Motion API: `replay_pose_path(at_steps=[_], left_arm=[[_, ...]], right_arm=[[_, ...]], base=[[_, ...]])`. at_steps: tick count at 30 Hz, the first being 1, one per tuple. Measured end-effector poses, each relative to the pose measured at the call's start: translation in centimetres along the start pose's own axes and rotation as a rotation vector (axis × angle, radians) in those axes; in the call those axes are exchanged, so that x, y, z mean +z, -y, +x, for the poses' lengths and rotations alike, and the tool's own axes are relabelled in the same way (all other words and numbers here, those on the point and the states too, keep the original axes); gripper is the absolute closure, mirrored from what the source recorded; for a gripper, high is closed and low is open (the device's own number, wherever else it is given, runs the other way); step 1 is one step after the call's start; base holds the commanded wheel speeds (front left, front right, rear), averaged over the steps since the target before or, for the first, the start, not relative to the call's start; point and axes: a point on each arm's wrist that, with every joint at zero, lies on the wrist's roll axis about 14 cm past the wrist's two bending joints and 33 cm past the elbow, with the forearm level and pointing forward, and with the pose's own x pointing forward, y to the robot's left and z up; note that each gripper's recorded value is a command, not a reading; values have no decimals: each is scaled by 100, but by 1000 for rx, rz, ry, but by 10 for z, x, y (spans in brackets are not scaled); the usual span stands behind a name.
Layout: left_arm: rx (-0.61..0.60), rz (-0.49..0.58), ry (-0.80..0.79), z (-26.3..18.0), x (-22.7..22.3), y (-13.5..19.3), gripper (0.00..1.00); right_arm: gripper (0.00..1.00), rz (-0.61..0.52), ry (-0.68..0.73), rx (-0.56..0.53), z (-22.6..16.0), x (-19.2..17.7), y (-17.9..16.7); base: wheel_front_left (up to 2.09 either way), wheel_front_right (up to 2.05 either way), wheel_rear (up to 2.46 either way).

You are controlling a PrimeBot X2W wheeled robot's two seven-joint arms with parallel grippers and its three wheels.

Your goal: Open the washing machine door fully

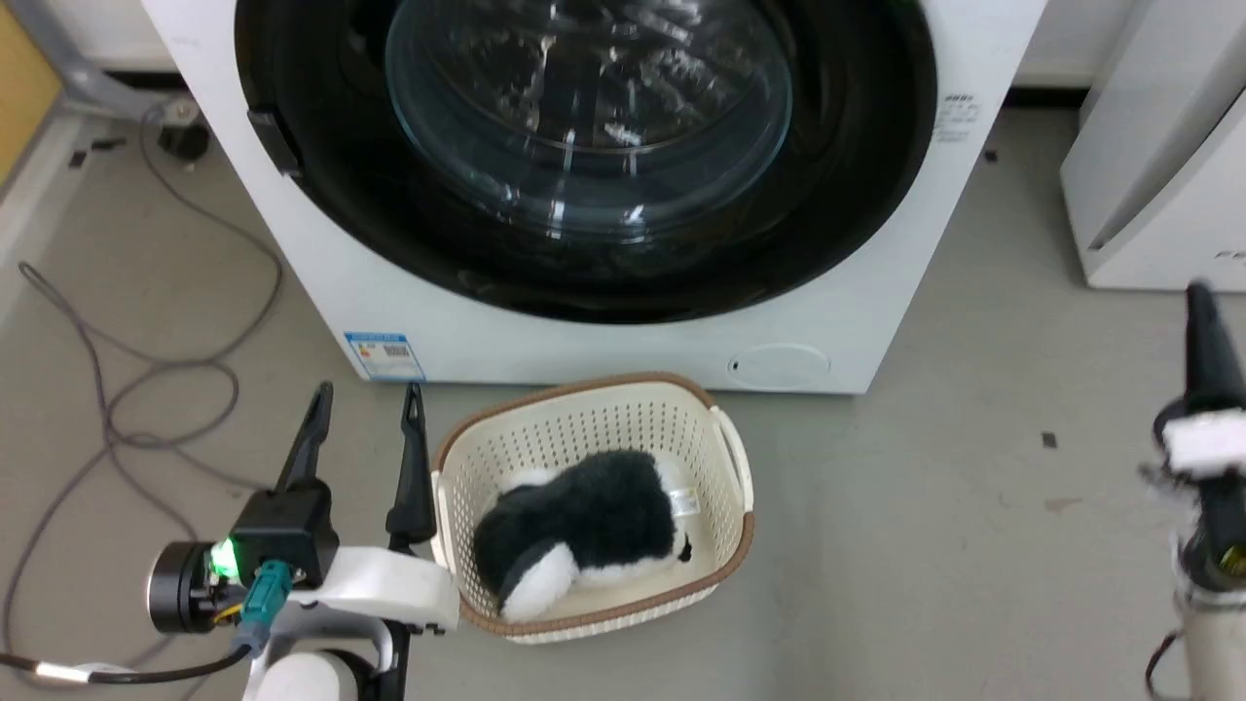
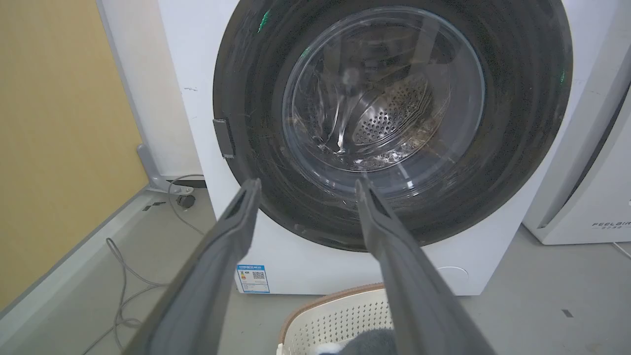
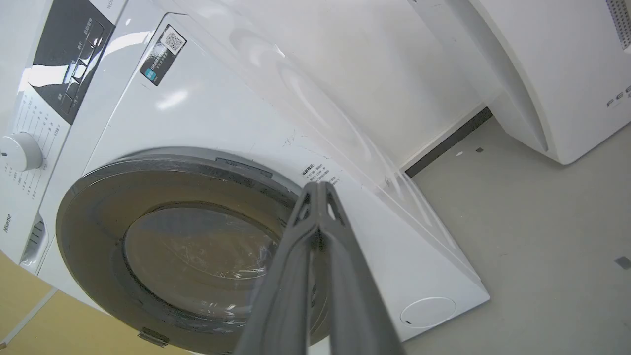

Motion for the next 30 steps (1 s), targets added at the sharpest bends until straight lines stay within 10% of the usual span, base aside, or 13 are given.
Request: replay_pose_path(at_steps=[30], left_arm=[[84,23,2,44,-28,-19,0]], right_arm=[[100,155,-135,88,156,-42,-50]], base=[[0,0,0]])
